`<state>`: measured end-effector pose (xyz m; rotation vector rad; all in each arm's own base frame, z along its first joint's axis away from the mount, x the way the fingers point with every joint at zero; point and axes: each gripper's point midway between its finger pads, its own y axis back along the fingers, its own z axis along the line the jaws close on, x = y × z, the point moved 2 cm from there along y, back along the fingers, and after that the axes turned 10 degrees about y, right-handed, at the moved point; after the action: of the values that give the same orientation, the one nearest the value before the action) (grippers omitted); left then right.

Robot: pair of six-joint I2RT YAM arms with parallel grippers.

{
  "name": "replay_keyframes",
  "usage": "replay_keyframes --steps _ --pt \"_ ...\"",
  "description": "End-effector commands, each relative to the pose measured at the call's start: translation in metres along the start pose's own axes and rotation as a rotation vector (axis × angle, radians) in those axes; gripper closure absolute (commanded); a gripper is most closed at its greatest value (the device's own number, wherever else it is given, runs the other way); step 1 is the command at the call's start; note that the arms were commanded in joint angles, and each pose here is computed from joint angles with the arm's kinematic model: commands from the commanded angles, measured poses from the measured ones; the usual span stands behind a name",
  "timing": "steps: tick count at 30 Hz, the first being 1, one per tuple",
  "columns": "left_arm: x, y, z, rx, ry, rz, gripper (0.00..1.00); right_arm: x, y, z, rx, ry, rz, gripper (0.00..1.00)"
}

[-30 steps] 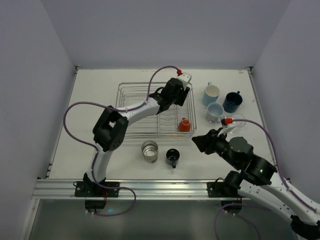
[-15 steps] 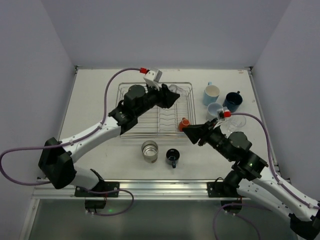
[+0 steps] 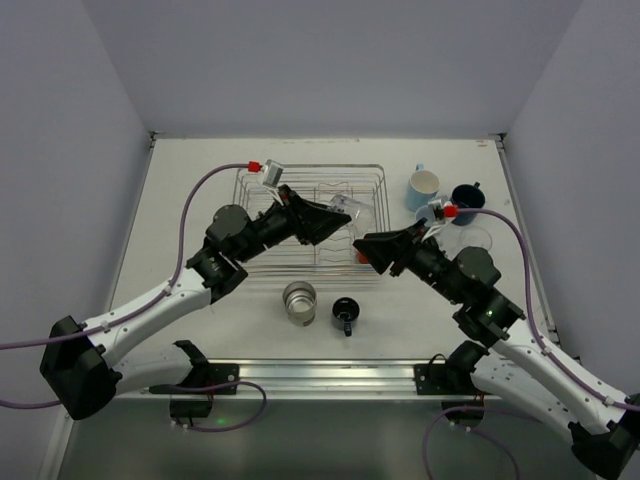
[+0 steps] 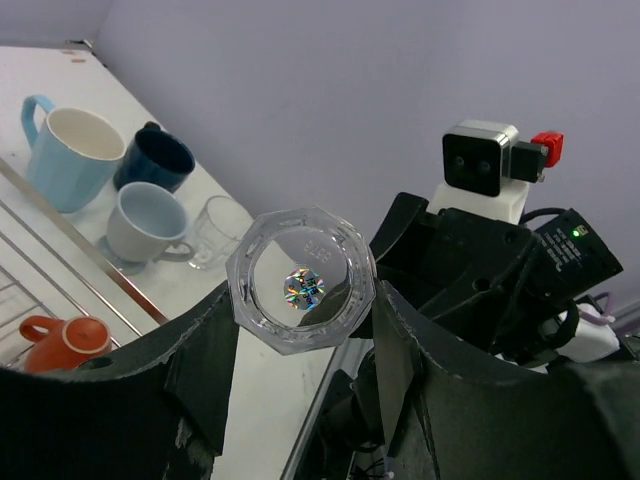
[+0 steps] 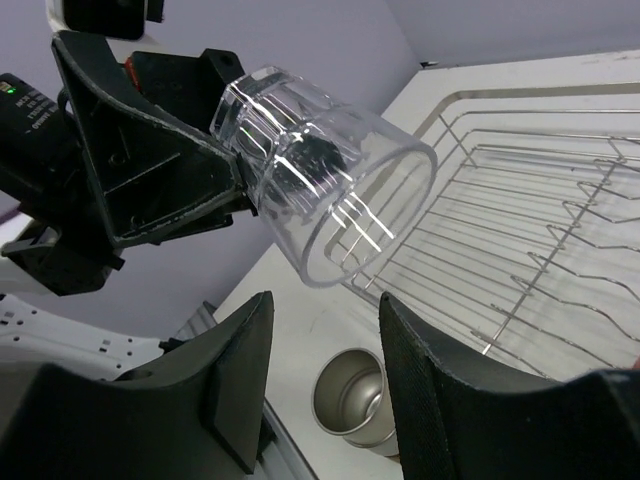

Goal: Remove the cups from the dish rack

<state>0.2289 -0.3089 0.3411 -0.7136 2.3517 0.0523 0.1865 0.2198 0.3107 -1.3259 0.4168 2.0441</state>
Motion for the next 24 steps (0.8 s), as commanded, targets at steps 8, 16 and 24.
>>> replay_keyframes --steps 8,16,24 --pt "0.004 0.008 -0.024 0.138 0.113 0.009 0.92 -0.055 -0.003 0.046 -0.201 0.027 -0.144 0.53" --pt "0.01 0.017 -0.034 0.199 0.185 0.018 0.92 -0.059 -0.011 0.056 -0.264 0.007 -0.159 0.68" --pt "0.021 0.022 -0.037 0.227 0.225 0.054 0.81 -0.063 -0.015 0.061 -0.309 -0.01 -0.202 0.74"
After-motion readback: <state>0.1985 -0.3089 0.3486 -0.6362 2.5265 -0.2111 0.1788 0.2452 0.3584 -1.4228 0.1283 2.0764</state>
